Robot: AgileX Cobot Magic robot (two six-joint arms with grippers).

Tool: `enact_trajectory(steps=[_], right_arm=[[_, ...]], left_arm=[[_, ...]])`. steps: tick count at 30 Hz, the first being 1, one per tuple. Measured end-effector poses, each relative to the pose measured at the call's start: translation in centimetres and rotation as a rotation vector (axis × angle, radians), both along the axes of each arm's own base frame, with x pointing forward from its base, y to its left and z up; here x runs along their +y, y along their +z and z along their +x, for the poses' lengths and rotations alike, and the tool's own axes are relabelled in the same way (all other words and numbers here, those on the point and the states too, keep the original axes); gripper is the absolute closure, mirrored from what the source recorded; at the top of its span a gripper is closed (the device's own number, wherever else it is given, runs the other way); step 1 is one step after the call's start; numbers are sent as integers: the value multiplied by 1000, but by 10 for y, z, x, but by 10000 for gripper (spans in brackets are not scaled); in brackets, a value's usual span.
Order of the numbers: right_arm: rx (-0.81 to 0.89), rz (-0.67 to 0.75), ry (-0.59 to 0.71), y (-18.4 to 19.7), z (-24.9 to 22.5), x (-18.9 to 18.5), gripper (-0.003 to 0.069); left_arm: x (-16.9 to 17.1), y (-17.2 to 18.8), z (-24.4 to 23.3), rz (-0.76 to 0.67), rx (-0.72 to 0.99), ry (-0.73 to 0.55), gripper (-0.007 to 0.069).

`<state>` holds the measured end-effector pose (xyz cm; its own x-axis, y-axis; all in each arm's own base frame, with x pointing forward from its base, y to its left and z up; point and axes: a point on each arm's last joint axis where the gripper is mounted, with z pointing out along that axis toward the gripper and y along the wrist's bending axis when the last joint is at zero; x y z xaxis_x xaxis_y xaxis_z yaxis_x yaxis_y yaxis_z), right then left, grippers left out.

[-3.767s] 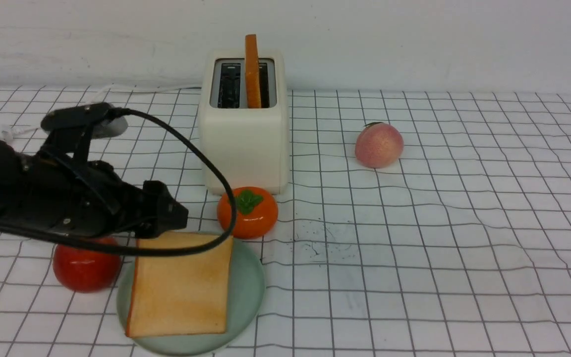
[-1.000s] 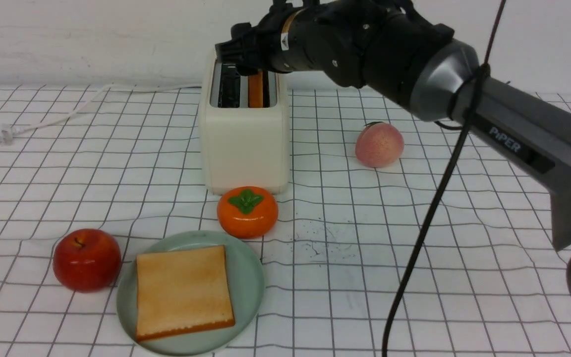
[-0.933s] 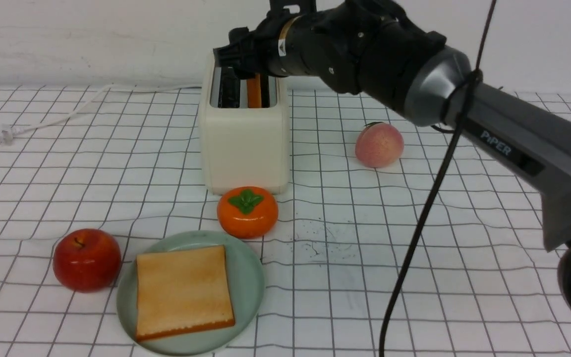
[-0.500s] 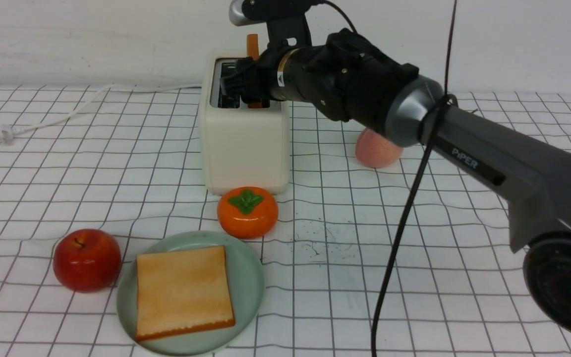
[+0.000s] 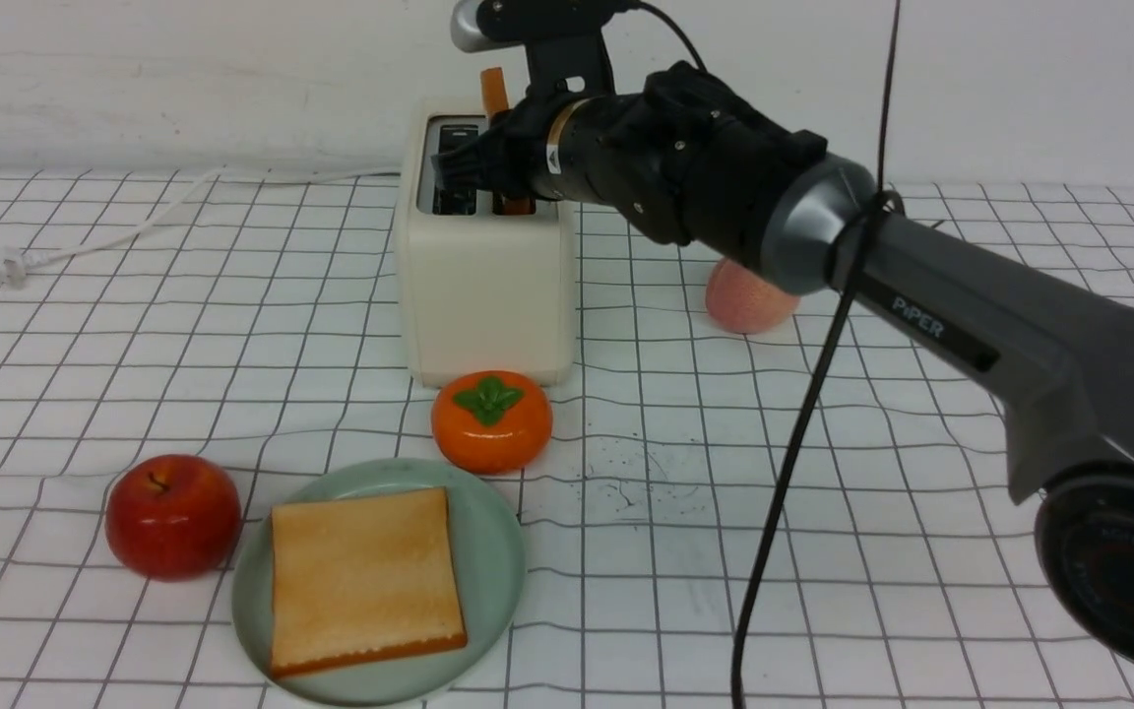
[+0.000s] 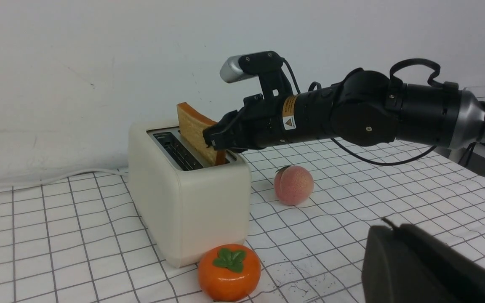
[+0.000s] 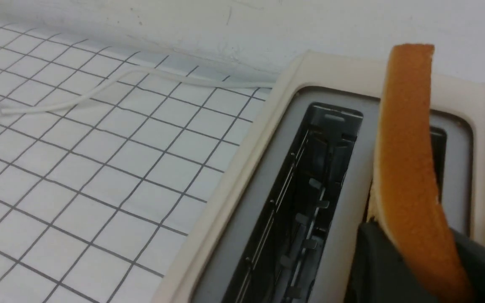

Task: Take toasted bread from bread machine on white checkered table place on plate.
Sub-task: 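Grasp the toast slice in the toaster and pull it up out of the slot with the right gripper, then place the held slice of bread on top of the slice on the plate with the right gripper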

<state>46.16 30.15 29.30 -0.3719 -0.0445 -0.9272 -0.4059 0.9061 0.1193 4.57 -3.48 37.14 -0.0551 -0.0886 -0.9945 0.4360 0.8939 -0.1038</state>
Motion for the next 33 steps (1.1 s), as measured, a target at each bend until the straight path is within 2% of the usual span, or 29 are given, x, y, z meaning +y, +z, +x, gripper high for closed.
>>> enact_trajectory(steps=[3,6,11,15,19,21,23,26,30,31,33], right_arm=[[-22,16,8,5,-1,0,536],[-72,61,22,26,-6,-1,536],[-138,113,40,91,-40,-6,536],[-118,-3,86,147,-96,-15,536],[-24,-143,216,170,-143,-26,536],[32,-163,258,171,-154,-32,536],[172,-214,332,161,-170,-47,536],[350,-200,428,139,-183,-63,536],[503,-86,583,102,-191,-63,536],[541,-26,657,78,-192,-55,536],[574,74,719,52,-190,-42,536]], left_arm=[[0,-1,0,4,7,-5,638],[-1,-1,0,7,13,-9,638],[-1,-3,-1,15,26,-18,638],[-3,-6,-2,37,55,-36,638],[-4,-9,-3,52,82,-55,638],[-5,-10,-3,59,91,-60,638],[-6,-14,-5,80,129,-86,638],[-8,-21,-8,122,195,-126,638],[-9,-28,-10,148,278,-140,638],[-7,-31,-10,150,312,-119,638],[-3,-33,-9,147,344,-75,638]])
